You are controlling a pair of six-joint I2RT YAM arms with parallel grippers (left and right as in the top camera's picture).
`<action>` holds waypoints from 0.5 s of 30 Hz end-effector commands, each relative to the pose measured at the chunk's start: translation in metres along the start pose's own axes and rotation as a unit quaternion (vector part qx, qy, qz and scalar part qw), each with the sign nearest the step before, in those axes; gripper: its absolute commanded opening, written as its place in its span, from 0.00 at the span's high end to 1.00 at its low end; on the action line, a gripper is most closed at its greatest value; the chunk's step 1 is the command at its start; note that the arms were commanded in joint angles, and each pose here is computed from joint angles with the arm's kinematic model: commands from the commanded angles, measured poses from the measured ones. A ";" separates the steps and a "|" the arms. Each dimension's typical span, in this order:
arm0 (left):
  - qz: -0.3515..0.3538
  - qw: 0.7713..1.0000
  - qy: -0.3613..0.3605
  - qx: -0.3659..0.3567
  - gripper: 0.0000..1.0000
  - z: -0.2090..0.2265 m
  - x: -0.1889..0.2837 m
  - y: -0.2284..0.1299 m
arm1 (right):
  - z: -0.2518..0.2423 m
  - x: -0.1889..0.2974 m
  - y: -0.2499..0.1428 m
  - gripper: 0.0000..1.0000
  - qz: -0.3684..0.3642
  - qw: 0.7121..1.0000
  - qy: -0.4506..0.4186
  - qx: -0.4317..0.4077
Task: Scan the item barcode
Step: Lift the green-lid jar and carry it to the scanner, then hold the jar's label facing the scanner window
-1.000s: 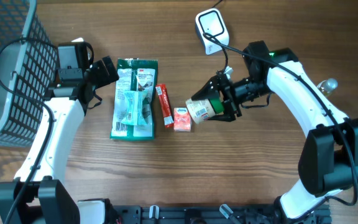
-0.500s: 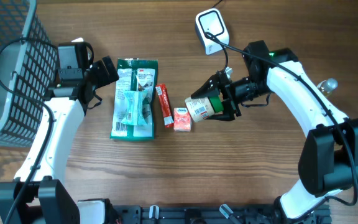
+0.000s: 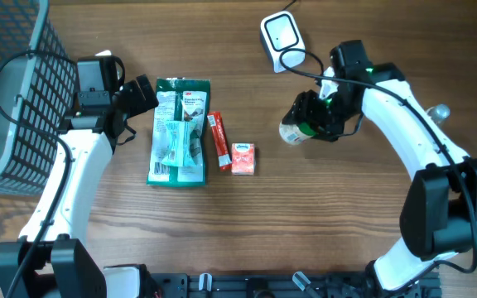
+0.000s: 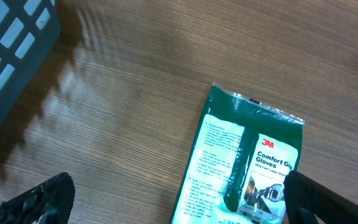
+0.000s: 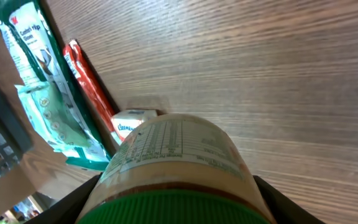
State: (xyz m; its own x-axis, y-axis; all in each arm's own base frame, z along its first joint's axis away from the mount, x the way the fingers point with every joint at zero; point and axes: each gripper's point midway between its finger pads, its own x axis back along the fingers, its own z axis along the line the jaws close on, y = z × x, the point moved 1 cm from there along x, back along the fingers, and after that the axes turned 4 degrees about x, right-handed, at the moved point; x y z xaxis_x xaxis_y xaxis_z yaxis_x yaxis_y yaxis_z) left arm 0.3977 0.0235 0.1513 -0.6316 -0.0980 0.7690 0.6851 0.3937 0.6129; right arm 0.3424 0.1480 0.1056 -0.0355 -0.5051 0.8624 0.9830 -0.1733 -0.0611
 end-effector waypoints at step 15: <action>-0.008 1.000 0.003 -0.003 0.00 0.001 0.002 0.005 | 0.086 0.148 0.099 0.75 -0.262 0.904 -0.102 0.322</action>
State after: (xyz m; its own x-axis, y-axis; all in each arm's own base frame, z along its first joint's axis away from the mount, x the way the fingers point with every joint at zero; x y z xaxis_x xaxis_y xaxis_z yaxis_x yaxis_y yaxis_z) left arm 0.3977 0.0235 0.1513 -0.6316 -0.0980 0.7690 0.6851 0.3937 0.6129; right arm 0.4345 0.1344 0.2614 -0.4810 -0.3876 0.7864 0.8289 0.0910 0.5519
